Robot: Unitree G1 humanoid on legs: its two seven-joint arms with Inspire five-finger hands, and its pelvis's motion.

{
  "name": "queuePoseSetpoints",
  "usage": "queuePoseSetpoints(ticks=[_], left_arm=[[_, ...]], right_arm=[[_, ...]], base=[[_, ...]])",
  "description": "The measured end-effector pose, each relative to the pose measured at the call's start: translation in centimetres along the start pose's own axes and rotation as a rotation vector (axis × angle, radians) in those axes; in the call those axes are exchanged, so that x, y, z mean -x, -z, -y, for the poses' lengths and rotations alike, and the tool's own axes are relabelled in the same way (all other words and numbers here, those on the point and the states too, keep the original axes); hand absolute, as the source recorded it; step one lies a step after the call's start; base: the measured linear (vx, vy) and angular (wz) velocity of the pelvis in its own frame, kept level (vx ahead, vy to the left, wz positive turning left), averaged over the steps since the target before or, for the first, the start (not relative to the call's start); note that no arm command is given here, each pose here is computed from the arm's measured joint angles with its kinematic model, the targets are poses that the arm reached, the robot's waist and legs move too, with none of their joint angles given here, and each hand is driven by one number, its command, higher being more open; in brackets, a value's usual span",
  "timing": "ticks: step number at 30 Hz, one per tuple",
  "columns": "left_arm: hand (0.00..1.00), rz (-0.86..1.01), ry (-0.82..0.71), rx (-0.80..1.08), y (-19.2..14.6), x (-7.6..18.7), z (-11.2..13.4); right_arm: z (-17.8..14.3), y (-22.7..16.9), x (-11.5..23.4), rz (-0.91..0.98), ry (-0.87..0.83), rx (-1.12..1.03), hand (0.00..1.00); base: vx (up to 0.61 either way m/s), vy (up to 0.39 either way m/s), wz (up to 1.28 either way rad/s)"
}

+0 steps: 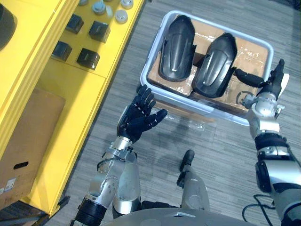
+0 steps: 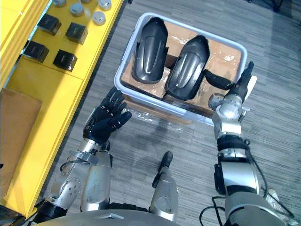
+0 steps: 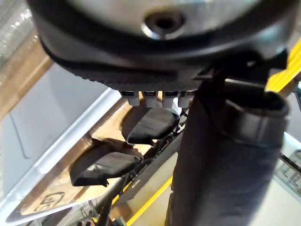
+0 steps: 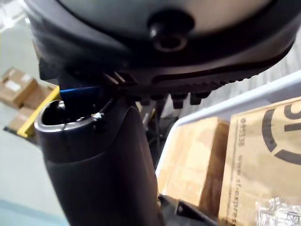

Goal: Walk over and take three plastic housings, then place them on the shelf

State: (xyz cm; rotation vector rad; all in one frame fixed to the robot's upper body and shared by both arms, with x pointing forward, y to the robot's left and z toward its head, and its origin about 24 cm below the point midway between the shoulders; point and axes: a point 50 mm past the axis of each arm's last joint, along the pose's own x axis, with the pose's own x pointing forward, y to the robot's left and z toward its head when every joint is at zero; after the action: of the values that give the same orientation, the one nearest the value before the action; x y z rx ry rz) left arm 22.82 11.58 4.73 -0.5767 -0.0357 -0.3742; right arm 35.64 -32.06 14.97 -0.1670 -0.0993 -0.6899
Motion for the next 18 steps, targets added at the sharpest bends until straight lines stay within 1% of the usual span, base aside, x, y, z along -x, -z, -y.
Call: queuePoseSetpoints(ticks=[2,5,8,15,16,18], left_arm=[[1.0,-0.023,-0.018,0.003,0.5,0.2,-0.3],[1.0,-0.052,-0.044,0.006,1.1,0.2,-0.7],[1.0,-0.053,-0.045,0.005,1.1,0.2,-0.7],[1.0,-0.091,-0.062,0.009,1.9,0.3,-1.1],[1.0,-0.097,-0.062,0.009,2.0,0.3,-1.1],[1.0,-0.11,-0.063,0.012,2.3,0.3,-1.1]], right_arm=[[0.0,-1.2,-0.8,0.007,-0.004,0.034,1.0],[1.1,-2.8,-1.9,0.007,0.009,0.08,1.0],[1.5,-3.5,-2.5,-0.014,0.009,0.093,1.0],[2.5,0.1,-2.3,-0.23,-0.037,0.173,1.0],[2.5,0.2,-2.3,-0.24,-0.04,0.176,0.0],[2.7,0.2,-2.4,-0.252,-0.052,0.179,0.0]], base=[[-0.02,0.013,0.06],[0.0,-0.01,0.09],[-0.02,-0.012,0.06],[-0.02,-0.008,0.05],[-0.03,0.001,0.04],[-0.01,0.001,0.02]])
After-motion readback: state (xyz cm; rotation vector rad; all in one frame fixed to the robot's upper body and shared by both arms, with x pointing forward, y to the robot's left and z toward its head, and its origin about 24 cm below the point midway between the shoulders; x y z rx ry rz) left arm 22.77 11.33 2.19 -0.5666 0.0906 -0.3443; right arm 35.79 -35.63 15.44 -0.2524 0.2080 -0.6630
